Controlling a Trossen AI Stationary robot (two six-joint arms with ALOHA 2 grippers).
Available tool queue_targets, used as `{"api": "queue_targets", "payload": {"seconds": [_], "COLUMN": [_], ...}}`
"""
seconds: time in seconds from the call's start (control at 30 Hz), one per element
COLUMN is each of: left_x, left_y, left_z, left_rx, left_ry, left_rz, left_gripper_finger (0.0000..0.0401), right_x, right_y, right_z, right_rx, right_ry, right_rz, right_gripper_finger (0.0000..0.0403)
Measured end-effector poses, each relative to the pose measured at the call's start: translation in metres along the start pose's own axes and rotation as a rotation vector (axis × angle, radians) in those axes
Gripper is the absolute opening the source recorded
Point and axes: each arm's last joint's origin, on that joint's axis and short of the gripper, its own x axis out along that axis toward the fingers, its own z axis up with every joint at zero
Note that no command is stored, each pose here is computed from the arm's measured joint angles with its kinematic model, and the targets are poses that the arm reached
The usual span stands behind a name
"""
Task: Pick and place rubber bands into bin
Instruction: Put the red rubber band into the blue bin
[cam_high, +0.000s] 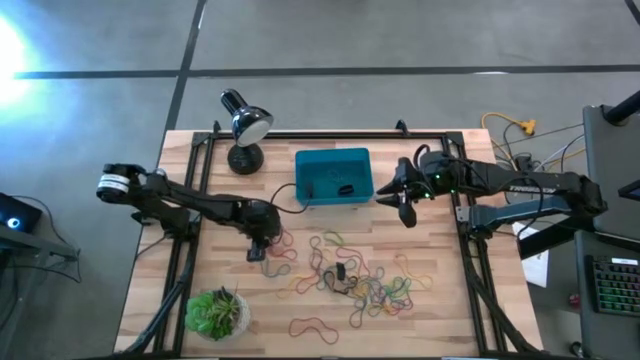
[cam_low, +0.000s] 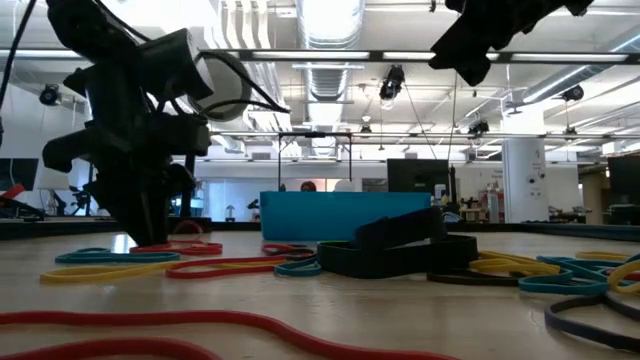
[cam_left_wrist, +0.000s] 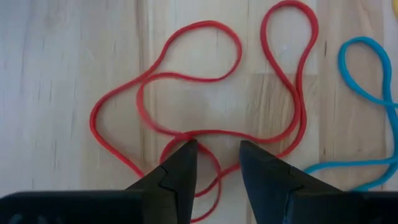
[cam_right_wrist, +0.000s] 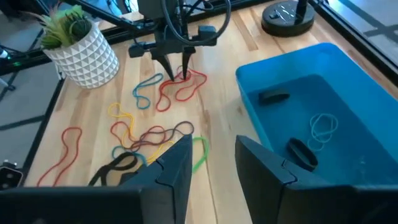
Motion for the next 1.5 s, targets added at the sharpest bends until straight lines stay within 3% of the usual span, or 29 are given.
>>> {"api": "queue_targets", "payload": {"seconds": [0.23,0.6,0.97,1.5], "left_x": [0.009,0.003,-0.005,-0.002], "left_y": [0.001,0.002,0.003,0.003], "left_z": [-0.001,0.002,0.000,-0.007], "left_rx": [-0.008,-0.003,-0.004,-0.034], "left_ry": [0.055,0.016,0.010,0.034], "left_rz": [0.018,0.070,0.115,0.087], "left_gripper_finger": [0.0106,0.0050,0.0048,0.0047], "right_x": [-0.001,-0.001,-0.001,-0.001], "right_y": [0.001,0.000,0.000,0.000], "right_z": [-0.002,-0.001,-0.002,-0.001], "right_rx": [0.019,0.016,0.016,0.019], "right_ry": [-0.001,-0.001,-0.001,-0.002], "right_rz": [0.002,0.001,0.001,0.001], "right_gripper_finger": [0.0102,0.0093,0.0082,0.0076]}}
